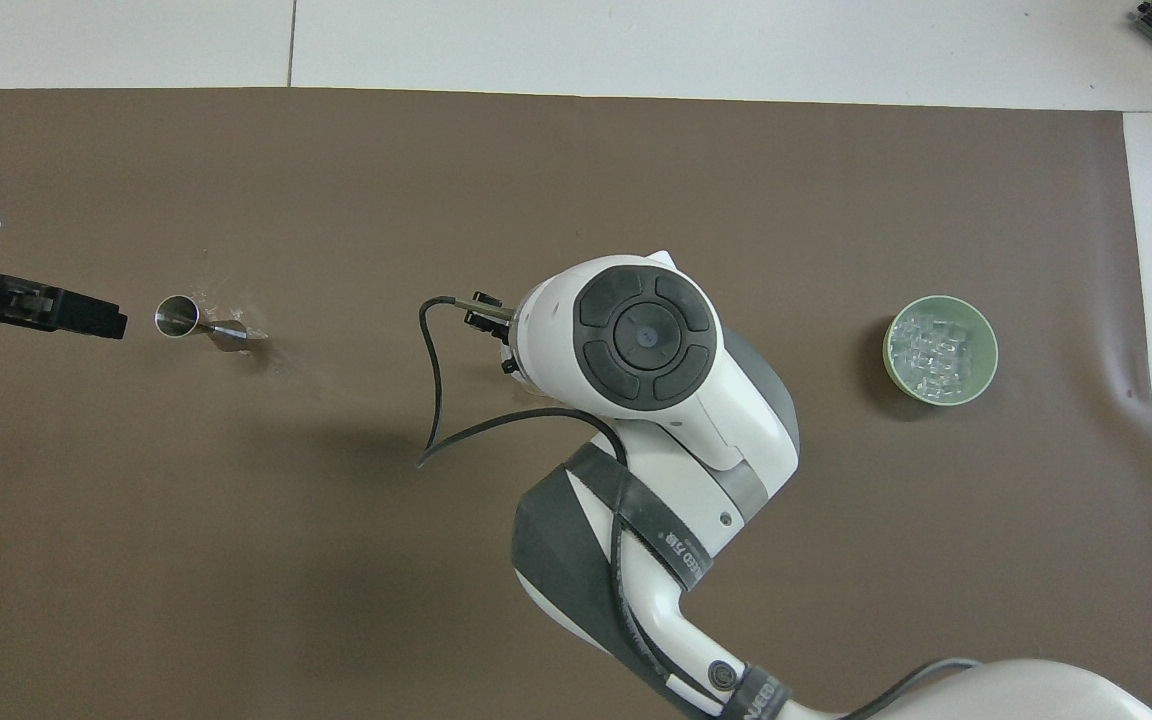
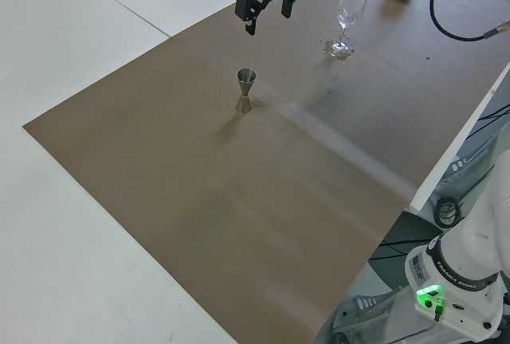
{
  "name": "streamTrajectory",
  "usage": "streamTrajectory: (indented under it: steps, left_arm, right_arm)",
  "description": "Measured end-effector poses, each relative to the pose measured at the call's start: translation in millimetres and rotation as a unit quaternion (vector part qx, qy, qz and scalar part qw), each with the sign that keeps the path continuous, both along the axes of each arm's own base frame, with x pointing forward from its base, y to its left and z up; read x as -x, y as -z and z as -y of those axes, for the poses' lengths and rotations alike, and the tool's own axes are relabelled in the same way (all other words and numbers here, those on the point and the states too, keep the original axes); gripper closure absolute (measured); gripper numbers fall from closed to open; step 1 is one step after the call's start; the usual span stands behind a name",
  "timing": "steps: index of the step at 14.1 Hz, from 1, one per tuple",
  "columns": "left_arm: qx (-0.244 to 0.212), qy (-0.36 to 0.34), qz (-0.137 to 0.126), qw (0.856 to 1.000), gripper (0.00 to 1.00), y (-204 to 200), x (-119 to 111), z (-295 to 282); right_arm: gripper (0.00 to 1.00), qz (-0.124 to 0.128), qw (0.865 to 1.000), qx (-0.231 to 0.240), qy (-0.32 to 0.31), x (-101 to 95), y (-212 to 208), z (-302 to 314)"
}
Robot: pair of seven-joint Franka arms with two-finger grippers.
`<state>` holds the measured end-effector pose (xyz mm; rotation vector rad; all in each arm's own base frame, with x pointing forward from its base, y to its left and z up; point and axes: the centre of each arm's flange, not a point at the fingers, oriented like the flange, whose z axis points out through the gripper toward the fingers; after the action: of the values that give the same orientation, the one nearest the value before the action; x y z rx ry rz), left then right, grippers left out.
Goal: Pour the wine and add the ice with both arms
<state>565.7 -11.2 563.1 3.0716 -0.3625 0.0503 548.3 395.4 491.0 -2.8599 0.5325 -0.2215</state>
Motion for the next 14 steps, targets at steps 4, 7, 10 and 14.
streamTrajectory:
  steps: [4,7,10,14]
  left_arm:
    - [0.0,-0.004,0.003,1.0,0.0,-4,1,-5]
    - [0.0,0.0,0.006,1.0,0.0,-7,3,0]
    - [0.0,0.003,0.006,1.0,0.0,-7,3,5]
    - [0.0,0.003,0.007,1.0,0.0,-8,3,5]
  right_arm:
    - [0.0,0.018,1.0,0.01,-0.013,-5.8,-8,7]
    - [0.0,0.049,0.998,0.03,-0.034,-24.8,-30,44]
    - [0.0,0.069,0.994,0.07,-0.049,-44.8,-53,101]
    - [0.0,0.062,0.989,0.121,-0.049,-51.6,-81,168]
